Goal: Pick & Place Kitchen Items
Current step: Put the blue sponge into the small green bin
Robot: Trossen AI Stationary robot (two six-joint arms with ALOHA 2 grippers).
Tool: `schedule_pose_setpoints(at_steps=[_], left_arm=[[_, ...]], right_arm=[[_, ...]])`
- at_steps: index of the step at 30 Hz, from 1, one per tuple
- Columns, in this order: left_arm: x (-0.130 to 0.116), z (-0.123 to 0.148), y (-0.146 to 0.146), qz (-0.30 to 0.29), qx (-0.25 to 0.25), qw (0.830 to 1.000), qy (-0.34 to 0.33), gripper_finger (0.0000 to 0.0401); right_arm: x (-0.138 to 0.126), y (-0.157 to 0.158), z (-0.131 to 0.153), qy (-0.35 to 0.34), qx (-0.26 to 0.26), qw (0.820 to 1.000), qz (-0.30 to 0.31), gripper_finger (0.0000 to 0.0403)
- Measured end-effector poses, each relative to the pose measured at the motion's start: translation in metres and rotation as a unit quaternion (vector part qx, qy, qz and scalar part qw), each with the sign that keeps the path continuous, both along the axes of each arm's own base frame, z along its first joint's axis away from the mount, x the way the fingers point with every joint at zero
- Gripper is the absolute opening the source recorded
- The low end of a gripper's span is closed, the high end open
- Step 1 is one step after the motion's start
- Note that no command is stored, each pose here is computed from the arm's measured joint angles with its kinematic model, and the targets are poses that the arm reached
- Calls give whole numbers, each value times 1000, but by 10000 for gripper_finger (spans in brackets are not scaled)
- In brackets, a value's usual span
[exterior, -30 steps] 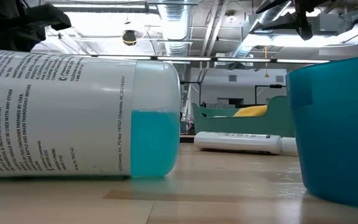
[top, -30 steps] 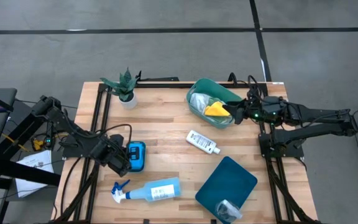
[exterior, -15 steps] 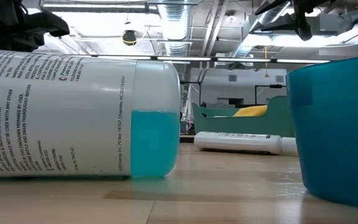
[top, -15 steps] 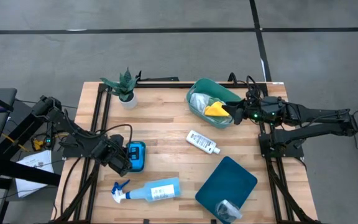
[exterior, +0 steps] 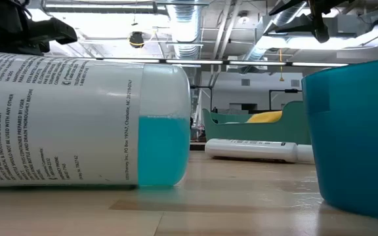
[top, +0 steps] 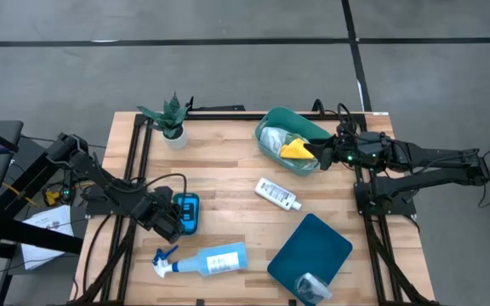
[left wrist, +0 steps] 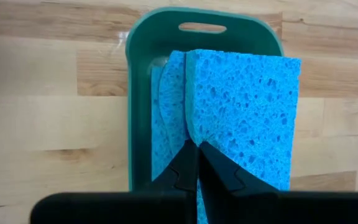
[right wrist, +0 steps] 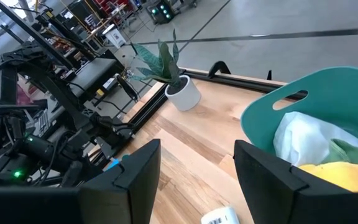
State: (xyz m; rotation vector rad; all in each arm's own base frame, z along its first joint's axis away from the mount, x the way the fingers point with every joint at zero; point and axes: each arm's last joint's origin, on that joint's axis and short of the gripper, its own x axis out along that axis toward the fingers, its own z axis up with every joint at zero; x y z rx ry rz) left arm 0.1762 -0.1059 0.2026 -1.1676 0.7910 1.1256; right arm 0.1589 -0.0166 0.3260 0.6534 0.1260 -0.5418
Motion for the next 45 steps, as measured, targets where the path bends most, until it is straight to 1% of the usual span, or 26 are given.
schedule_pose_setpoints(at_steps=[13,29,33,36,41,45], left_arm=[[-1,-1,1,0,7,1000,10,0],[1,-1,2,5,3,1000,5,0],[1,-11,2,5,-9,1000,0,0],[3,-15,0,5,-21,1000,-20,0],[0,-17,2,5,-11,1000,-6,0],[0,-17,2,5,-12,1000,-7,0]], right_arm=[[0,0,0,-2,0,1000,1,195],[0,0,0,0,-3,1000,3,195],[0,0,0,0,-3,1000,3,195],[0,0,0,0,-3,1000,3,195],[0,0,0,0,-3,1000,3,195],[0,0,0,0,-3,1000,3,195]])
